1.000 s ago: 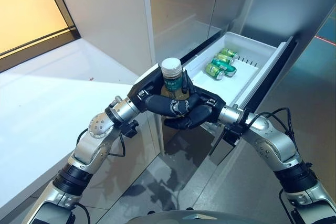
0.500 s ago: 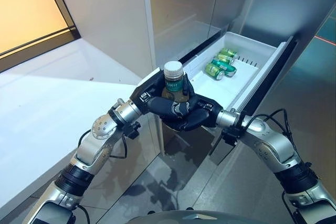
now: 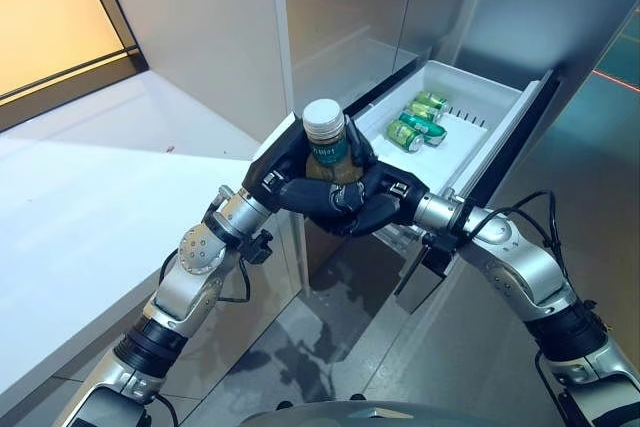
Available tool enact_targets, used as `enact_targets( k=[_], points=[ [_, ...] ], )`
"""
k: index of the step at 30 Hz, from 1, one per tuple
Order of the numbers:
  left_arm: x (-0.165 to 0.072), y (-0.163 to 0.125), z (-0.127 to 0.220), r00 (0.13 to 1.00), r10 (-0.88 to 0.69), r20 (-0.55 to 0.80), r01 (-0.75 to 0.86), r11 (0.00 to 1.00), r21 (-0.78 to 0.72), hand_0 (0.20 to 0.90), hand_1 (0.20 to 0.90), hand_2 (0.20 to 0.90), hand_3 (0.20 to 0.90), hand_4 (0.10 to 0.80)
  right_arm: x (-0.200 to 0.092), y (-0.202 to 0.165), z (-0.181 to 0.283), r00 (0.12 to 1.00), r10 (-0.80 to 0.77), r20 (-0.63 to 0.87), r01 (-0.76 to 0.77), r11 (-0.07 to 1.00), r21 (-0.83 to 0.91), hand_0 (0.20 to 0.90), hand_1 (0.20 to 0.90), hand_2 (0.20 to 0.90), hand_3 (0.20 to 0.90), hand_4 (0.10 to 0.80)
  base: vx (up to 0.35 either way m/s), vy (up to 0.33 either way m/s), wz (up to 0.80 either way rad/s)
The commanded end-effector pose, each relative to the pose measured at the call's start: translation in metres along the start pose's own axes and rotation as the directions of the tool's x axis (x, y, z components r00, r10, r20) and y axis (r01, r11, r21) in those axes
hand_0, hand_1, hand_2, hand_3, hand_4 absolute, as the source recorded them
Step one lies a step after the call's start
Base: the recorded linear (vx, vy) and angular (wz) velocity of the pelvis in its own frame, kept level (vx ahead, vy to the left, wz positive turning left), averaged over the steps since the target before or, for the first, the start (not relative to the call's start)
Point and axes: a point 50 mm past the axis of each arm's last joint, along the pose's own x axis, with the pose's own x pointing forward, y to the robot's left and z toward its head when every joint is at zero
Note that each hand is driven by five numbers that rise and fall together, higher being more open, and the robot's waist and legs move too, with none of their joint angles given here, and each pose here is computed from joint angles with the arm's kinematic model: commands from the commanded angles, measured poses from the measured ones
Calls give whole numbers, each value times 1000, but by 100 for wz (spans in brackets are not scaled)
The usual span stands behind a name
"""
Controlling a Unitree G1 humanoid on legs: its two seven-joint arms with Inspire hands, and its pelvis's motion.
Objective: Put drinks into fridge and close the fridge
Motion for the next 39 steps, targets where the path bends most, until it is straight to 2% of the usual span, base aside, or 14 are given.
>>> enact_targets(
  k=[1,6,10,12,13,17,22,25,27,31,33,34,35,39],
  points=[
    [37,0,78,879,-88,468,13,987,162,900,900,900,900,800,1,-31,72,926,-192,325,272,937,-221,300,300,300,200,100,0,0,0],
    [36,4,75,887,-36,461,-36,988,147,900,900,900,900,800,-11,-56,100,855,-333,398,478,803,-356,300,300,300,200,100,-16,0,0],
    [36,5,68,907,-9,421,-47,991,122,900,900,900,900,800,-30,-80,123,760,-449,470,648,586,-487,300,300,300,200,100,0,0,0],
    [37,5,66,914,-1,405,-46,993,105,900,900,900,900,800,-34,-85,128,733,-470,492,680,524,-513,300,300,300,200,100,-4,-2,3],
    [36,5,61,924,18,381,-50,996,74,900,900,900,900,800,-40,-92,133,696,-495,520,716,432,-548,300,300,300,200,100,49,2,3],
    [33,5,44,953,55,299,-46,998,-37,900,900,900,900,800,-51,-107,144,626,-544,559,762,275,-586,300,300,300,200,100,33,6,4],
    [18,-3,7,994,40,105,-5,948,-318,900,900,900,900,800,-62,-129,144,560,-622,548,772,149,-618,300,300,300,200,100,42,2,5],
    [1,-21,-26,998,-25,-52,-8,834,-552,900,900,900,900,800,-72,-147,143,518,-672,528,750,61,-659,300,300,300,200,100,43,5,14],
    [-10,-32,-40,990,-80,-120,-11,785,-619,900,900,900,900,800,-77,-157,144,502,-701,506,741,48,-669,300,300,300,200,100,56,8,17],
    [-52,-60,-75,931,-188,-313,-129,631,-765,900,900,900,900,800,-92,-183,139,460,-777,430,709,30,-704,300,300,300,200,100,80,17,13],
    [-63,-65,-82,911,-211,-354,-162,606,-779,900,900,900,900,800,-95,-188,138,451,-792,412,697,24,-717,300,300,300,200,100,74,13,18],
    [-87,-74,-94,862,-248,-441,-228,587,-776,900,900,900,900,800,-103,-198,134,427,-820,381,680,14,-733,300,300,300,200,100,72,9,20],
    [-98,-78,-99,835,-267,-481,-262,576,-775,900,900,900,900,800,-107,-202,133,416,-833,366,668,7,-744,300,300,300,200,100,83,10,22],
    [-144,-78,-121,703,-289,-650,-348,658,-668,900,900,900,900,800,-119,-219,133,360,-889,282,624,5,-782,300,300,300,200,100,-33,-15,24]
  ],
)
